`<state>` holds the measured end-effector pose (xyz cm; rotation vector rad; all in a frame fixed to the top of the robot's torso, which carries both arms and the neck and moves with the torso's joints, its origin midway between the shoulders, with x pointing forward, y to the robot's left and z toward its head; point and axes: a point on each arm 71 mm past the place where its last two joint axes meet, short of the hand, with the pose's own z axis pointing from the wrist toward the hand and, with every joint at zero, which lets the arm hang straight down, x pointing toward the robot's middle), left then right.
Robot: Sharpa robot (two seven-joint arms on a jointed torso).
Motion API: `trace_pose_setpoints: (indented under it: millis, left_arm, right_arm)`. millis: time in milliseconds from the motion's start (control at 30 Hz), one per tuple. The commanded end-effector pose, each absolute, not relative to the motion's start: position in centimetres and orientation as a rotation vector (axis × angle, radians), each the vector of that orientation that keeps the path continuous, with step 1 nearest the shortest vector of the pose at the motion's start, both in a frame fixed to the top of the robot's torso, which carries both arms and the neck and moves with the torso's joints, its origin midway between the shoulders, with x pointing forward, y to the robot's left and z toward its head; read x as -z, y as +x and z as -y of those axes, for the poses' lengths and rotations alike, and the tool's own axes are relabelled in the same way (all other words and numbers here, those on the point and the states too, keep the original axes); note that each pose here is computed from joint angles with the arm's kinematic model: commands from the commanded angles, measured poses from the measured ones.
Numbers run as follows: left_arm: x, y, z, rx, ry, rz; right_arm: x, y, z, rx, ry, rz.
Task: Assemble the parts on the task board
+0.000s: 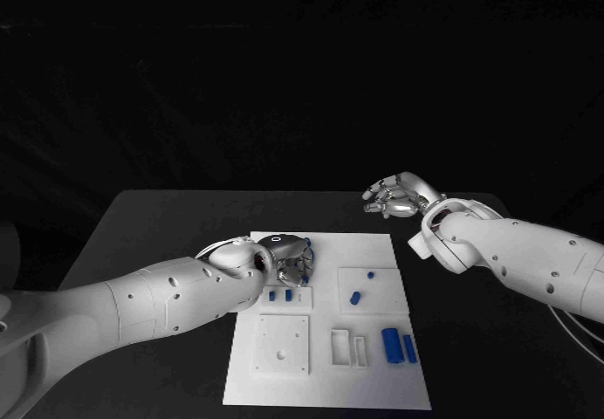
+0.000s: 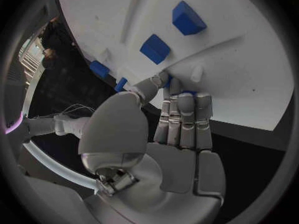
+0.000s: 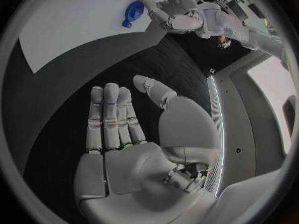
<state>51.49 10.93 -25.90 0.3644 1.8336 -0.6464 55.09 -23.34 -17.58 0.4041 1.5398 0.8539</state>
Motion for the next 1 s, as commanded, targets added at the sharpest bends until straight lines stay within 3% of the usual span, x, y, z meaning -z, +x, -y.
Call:
trace_pose_setpoints:
  millis: [33, 800, 1000]
  left_arm:
    - [27.3, 50.8, -10.9, 0.623, 0.406, -1.895]
    - [26.3, 50.6, -11.5, 0.697, 0.307, -1.797]
    - [25.3, 51.1, -12.4, 0.789, 0.119, -1.803]
  right_arm:
    - [17.6, 55.0, 23.2, -0.866, 0.389, -1.545]
    - [17.6, 55.0, 23.2, -0.865, 0.389, -1.544]
    - [17.6, 55.0, 23.2, -0.865, 0.389, -1.545]
